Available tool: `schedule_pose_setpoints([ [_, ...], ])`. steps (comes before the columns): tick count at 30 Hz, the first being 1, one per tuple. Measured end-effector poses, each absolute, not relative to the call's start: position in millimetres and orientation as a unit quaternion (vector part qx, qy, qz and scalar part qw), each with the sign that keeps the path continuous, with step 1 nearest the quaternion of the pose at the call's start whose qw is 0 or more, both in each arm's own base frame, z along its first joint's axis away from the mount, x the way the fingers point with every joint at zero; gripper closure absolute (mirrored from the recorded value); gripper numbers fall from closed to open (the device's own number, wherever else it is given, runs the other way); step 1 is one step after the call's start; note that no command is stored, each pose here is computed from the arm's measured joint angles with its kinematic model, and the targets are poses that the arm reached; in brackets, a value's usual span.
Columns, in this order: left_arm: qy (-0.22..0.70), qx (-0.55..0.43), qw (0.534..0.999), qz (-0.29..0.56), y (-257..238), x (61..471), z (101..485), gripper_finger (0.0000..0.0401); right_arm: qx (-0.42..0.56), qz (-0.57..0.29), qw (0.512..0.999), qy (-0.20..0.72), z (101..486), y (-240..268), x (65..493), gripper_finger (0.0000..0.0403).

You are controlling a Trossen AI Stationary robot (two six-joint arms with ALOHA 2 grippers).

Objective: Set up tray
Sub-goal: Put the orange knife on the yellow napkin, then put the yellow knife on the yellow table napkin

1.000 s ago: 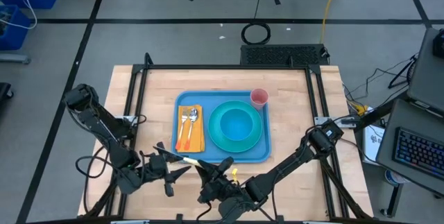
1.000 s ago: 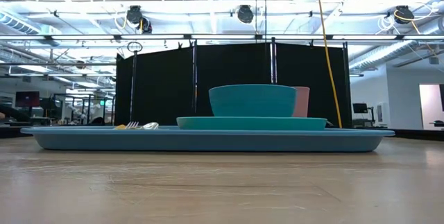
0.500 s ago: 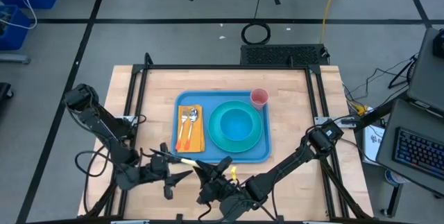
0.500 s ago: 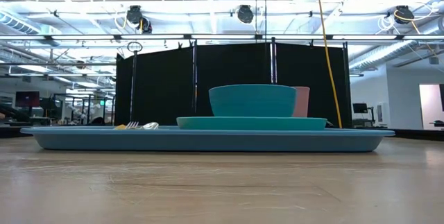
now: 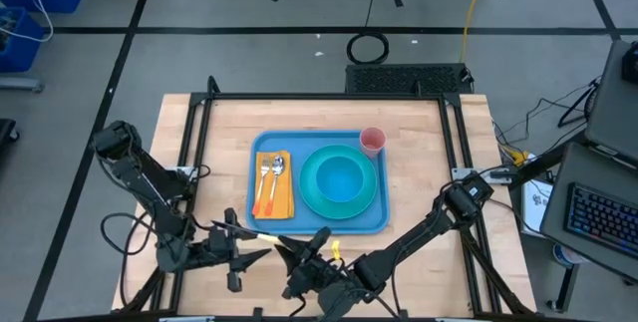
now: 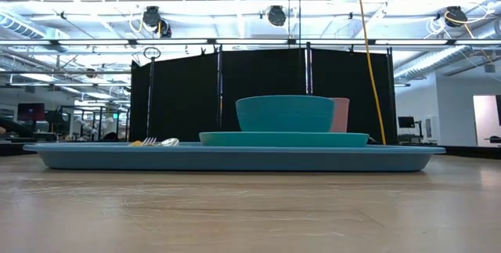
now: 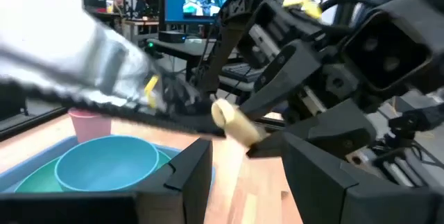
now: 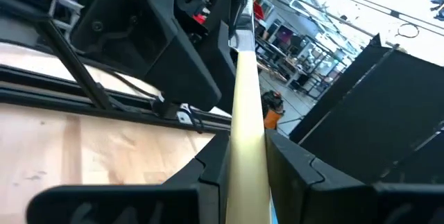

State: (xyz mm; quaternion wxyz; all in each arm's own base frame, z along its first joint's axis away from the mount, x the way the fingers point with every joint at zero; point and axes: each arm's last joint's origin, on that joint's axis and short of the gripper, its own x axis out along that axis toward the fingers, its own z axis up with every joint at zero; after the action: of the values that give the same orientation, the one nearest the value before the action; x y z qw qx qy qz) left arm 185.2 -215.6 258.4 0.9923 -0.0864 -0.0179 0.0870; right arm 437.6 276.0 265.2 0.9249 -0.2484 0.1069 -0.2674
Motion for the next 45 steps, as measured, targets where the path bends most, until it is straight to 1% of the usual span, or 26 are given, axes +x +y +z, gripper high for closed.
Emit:
schedule_pose_setpoints([
  [3, -0.02, -0.089, 0.992, 0.09, -215, 185, 259, 0.0228, -0.247, -0.267, 0.925, 0.105, 260, 276, 437, 0.0343],
  [8, -0.026, -0.105, 0.986, 0.128, -214, 182, 260, 0.0229, -0.241, -0.253, 0.932, 0.095, 250, 279, 434, 0.0343],
  [12, -0.027, -0.102, 0.987, 0.121, -215, 182, 261, 0.0229, -0.224, -0.245, 0.94, 0.071, 246, 279, 433, 0.0343],
  [17, -0.029, -0.128, 0.986, 0.099, -215, 184, 261, 0.0229, -0.222, -0.253, 0.94, 0.047, 245, 279, 431, 0.0343],
  [22, -0.029, -0.129, 0.986, 0.1, -214, 185, 261, 0.0229, -0.211, -0.258, 0.942, 0.023, 248, 276, 430, 0.0346],
  [23, -0.029, -0.129, 0.986, 0.1, -214, 186, 261, 0.0229, -0.209, -0.259, 0.943, 0.019, 249, 275, 430, 0.035],
  [24, -0.029, -0.13, 0.986, 0.097, -214, 186, 261, 0.0229, -0.211, -0.254, 0.944, 0.014, 249, 275, 430, 0.0371],
  [27, -0.026, -0.12, 0.987, 0.1, -214, 186, 260, 0.0229, -0.213, -0.261, 0.941, 0.015, 251, 272, 432, 0.04],
  [31, -0.025, -0.115, 0.99, 0.08, -216, 185, 260, 0.0231, -0.22, -0.253, 0.942, 0.016, 250, 272, 432, 0.0401],
  [32, -0.024, -0.109, 0.991, 0.076, -216, 185, 260, 0.0238, -0.22, -0.255, 0.941, 0.018, 250, 272, 432, 0.04],
  [34, -0.025, -0.117, 0.989, 0.081, -216, 185, 260, 0.0268, -0.223, -0.263, 0.938, 0.024, 249, 271, 432, 0.04],
  [39, -0.012, -0.105, 0.99, 0.093, -215, 185, 255, 0.0379, -0.245, -0.259, 0.933, 0.049, 243, 274, 431, 0.0402],
  [41, 0.0, -0.097, 0.992, 0.085, -216, 185, 251, 0.0392, -0.268, -0.245, 0.929, 0.076, 234, 279, 428, 0.0401],
  [45, 0.006, -0.101, 0.991, 0.087, -217, 183, 249, 0.0391, -0.308, -0.218, 0.918, 0.127, 217, 289, 419, 0.04],
])
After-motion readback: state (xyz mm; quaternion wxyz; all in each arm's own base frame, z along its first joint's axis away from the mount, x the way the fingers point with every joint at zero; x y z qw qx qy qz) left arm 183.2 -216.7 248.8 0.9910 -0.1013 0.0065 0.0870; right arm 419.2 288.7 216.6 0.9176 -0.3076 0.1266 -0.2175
